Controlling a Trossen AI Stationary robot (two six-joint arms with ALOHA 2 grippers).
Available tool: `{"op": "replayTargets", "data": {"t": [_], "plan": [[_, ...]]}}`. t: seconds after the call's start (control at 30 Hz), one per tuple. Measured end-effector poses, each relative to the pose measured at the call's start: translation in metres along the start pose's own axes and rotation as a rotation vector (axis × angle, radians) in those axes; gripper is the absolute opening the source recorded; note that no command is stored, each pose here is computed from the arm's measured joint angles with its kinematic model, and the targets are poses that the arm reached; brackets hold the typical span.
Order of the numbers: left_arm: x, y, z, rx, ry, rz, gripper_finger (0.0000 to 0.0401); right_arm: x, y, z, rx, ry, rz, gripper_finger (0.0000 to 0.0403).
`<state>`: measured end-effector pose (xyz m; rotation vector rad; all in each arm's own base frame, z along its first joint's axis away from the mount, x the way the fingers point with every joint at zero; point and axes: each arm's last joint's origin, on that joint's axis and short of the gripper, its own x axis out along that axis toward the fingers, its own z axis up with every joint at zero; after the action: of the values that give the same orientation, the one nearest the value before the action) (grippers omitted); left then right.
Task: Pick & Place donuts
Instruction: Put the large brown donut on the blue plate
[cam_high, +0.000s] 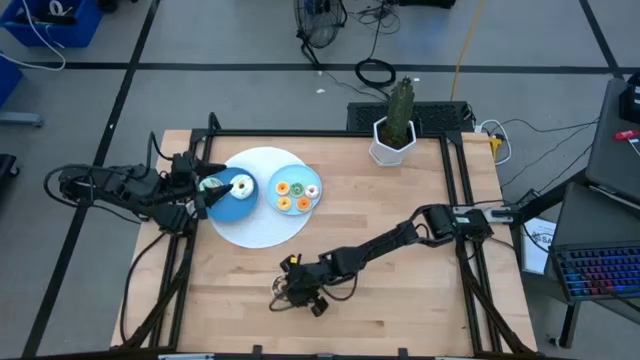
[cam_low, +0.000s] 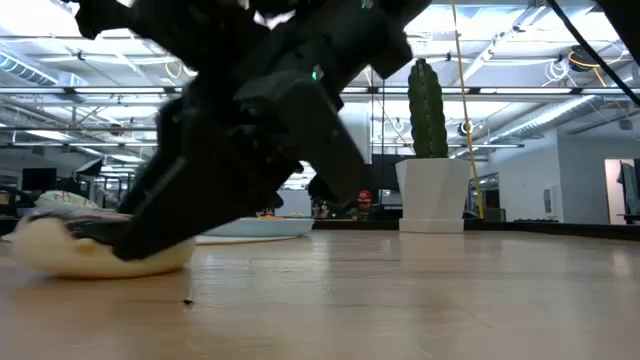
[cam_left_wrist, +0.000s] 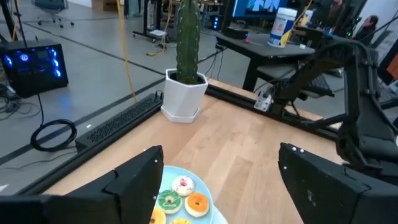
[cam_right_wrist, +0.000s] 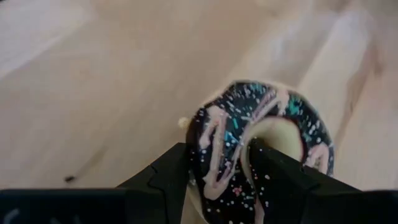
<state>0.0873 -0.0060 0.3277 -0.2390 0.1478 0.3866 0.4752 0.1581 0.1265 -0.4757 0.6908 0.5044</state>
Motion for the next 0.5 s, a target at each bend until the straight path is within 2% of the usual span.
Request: {"op": "replayTargets", "data": {"t": [0.1, 0.3, 0.4, 0.5], "plan": [[0.000, 0.000, -0.001, 0.006, 0.011, 0.004, 0.0315, -0.001, -0.006, -0.007, 0.058, 0.038, 0.006, 0.0155], [0.000, 0.001, -0.002, 0.012, 0.018, 0.007, 0.0305, -0.002, -0.005, -0.014, 0.067, 0.108, 0.029, 0.0145], [0.000, 0.001, -0.002, 0.013, 0.020, 0.007, 0.0301, -0.002, -0.005, -0.014, 0.067, 0.103, 0.025, 0.0117], [0.000, 0.001, -0.004, 0.002, 0.035, 0.013, 0.0303, -0.003, -0.006, -0.012, 0.063, 0.093, 0.019, 0.0068]]}}
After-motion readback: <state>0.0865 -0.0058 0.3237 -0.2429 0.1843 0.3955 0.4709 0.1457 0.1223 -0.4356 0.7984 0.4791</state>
